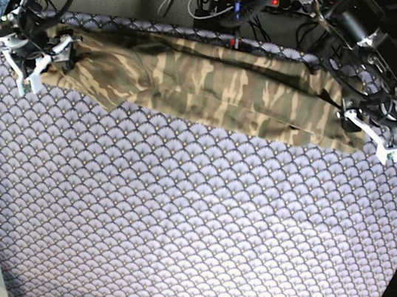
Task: Fold the T-shirt properly
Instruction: 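Grasp the strip's end with the left gripper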
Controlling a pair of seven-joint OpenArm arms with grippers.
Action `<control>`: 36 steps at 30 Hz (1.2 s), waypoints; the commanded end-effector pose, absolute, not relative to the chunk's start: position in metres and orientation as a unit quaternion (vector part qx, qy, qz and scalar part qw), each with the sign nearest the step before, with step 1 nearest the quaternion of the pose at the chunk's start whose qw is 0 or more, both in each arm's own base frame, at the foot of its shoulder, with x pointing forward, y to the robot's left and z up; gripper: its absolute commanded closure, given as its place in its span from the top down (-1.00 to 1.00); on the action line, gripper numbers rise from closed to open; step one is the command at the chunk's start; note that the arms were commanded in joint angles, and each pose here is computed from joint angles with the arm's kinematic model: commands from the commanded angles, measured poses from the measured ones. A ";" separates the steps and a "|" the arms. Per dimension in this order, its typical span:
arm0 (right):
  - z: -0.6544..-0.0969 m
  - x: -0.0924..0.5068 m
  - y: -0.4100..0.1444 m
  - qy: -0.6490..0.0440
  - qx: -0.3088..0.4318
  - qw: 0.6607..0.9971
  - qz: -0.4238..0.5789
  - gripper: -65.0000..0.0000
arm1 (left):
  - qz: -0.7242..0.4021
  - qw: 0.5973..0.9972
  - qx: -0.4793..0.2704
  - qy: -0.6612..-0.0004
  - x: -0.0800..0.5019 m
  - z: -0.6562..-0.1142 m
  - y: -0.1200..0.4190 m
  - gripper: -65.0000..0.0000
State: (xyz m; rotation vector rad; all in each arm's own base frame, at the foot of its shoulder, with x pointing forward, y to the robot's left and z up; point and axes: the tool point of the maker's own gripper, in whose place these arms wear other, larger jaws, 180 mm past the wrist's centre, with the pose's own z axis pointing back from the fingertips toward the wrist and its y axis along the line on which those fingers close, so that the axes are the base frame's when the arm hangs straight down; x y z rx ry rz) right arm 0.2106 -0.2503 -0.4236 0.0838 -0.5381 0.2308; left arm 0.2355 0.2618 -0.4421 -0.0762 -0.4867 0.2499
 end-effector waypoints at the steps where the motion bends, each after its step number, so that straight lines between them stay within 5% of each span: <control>1: -0.422 0.211 -0.249 -0.264 0.043 0.956 0.121 0.25 | 0.110 0.980 -0.077 -0.148 0.199 -0.470 0.228 0.25; 17: -0.423 0.211 -0.246 -0.264 0.046 0.956 0.120 0.24 | 0.107 0.983 -0.084 -0.123 0.193 -0.473 0.224 0.22; 26: -0.423 0.211 -0.246 -0.264 0.046 0.956 0.120 0.24 | 0.097 0.985 -0.085 -0.117 0.192 -0.473 0.220 -0.88; 36: -0.423 0.211 -0.246 -0.264 0.046 0.956 0.120 0.24 | 0.069 0.987 -0.077 -0.121 0.197 -0.469 0.215 -1.00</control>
